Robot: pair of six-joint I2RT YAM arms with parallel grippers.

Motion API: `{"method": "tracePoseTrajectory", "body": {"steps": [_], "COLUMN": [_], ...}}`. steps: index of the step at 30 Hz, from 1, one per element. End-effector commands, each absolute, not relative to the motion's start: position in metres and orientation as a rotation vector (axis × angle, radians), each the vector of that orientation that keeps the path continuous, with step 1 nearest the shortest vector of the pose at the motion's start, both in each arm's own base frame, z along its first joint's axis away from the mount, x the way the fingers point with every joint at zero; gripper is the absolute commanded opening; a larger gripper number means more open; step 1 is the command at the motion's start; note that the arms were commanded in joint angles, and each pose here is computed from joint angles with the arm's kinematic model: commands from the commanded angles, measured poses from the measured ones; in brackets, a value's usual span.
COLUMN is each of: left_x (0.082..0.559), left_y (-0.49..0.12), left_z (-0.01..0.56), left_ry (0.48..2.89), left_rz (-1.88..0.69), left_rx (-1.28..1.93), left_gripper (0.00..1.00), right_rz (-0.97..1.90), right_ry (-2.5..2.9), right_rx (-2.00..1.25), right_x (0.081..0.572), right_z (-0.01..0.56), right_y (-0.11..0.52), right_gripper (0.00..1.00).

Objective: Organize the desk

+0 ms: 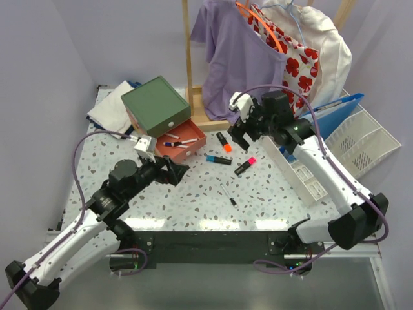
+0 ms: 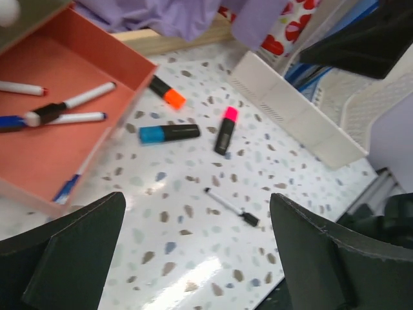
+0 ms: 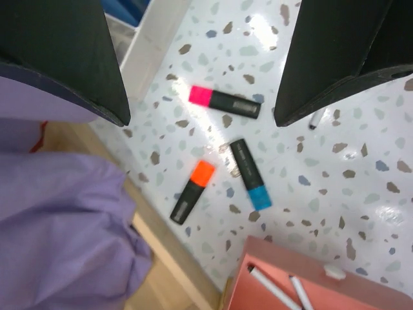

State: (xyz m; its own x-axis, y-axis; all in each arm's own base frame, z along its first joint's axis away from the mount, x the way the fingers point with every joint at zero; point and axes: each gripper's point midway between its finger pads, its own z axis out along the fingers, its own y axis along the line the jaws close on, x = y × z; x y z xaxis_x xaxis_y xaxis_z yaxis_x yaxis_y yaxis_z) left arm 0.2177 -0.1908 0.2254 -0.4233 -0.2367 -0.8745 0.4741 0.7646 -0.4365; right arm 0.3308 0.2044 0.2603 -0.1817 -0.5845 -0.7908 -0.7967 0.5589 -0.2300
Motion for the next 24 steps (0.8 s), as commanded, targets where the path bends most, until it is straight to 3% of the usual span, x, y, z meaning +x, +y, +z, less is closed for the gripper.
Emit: {"method": "tracePoseTrajectory", "body": {"steps": [1,10,13,17,24], "left_x": [0.198,0.174,0.176,0.189,0.197], "left_y": [-0.248,-0.334,-0.339,-0.342,-0.374], "left_z": [0.241,0.191,0.158,0.113,0.087], "left_ry": [1.854,2.186,2.342,2.483,2.558], "left_rz": [-1.169,-1.104,-0.865,-0.470,-0.341], "left_rx": [0.158,-0.074,-0.272,-0.445,-0.472], "left_gripper": [1.00,1.00,0.98,0.83,0.63], "right_rz": [0.365,0.340,0.308,0.301,0.292], "right_ry": [1.951,1.945,1.948,1.947,1.933], "right_rx": [-1.012,-0.711,-0.680,-0.666,-0.673], "right_x": [0.314,0.329,0.332,0.332,0.329], "right_z": [0.234,0.248,0.248,0.249,0.254], "right_y": [0.198,0.140,0.133,0.130,0.129], "right_gripper": [0.99,0.99,0.99,0.99,0.99]}}
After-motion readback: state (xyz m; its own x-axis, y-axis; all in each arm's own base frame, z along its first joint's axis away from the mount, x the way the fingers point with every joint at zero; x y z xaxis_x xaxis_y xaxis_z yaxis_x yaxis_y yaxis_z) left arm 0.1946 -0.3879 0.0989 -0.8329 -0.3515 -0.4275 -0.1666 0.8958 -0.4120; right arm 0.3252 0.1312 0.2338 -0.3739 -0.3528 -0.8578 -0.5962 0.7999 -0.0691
